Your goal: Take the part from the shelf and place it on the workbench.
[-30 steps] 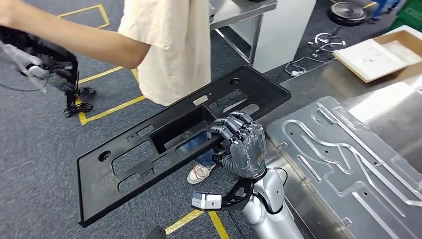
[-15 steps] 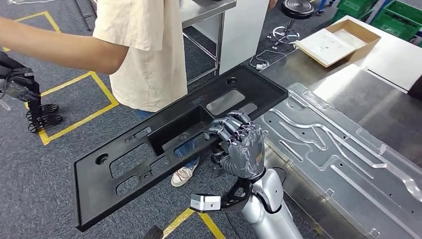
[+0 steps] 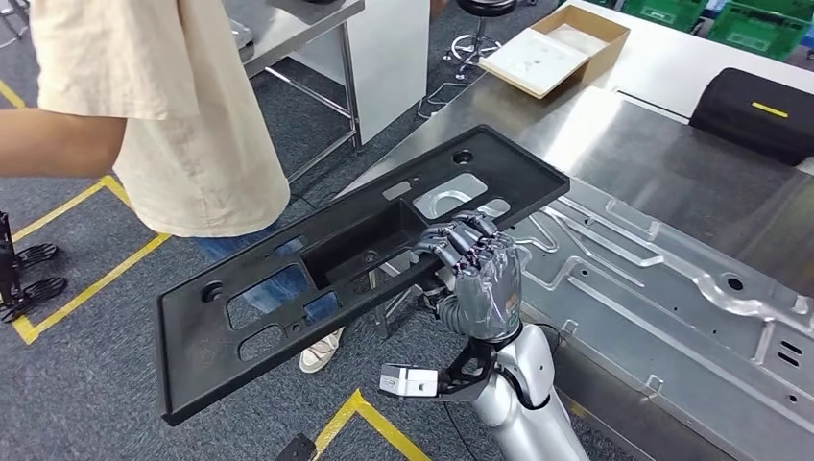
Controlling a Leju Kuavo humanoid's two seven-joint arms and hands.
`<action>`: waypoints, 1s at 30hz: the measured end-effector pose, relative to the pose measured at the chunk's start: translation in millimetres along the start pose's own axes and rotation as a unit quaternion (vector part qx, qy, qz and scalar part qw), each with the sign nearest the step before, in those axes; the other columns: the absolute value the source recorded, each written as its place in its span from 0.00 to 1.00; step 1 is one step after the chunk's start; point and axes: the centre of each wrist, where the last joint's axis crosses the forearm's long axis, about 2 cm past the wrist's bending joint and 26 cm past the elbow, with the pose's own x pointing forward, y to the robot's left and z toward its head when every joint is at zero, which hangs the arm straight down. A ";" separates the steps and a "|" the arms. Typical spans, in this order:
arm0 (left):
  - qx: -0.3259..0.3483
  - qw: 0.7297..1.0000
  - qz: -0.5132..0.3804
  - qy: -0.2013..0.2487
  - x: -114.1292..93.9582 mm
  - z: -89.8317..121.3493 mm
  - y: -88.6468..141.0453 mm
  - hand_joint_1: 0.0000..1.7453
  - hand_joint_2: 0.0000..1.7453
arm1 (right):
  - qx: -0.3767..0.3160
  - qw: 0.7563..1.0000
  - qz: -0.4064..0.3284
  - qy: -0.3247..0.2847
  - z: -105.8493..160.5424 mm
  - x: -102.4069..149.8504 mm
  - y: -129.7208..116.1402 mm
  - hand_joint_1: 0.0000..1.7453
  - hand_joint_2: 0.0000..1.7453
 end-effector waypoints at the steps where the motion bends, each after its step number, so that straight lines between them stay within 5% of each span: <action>1: 0.001 1.000 0.003 0.002 -2.3 1.0 0.5 0.00 1.00 | 0.001 1.000 0.002 0.002 1.9 -1.4 -0.6 1.00 1.00; 30: 0.001 1.000 0.026 0.002 -17.4 6.7 9.6 0.00 1.00 | -0.013 0.993 0.079 0.083 30.4 -57.9 -30.1 1.00 1.00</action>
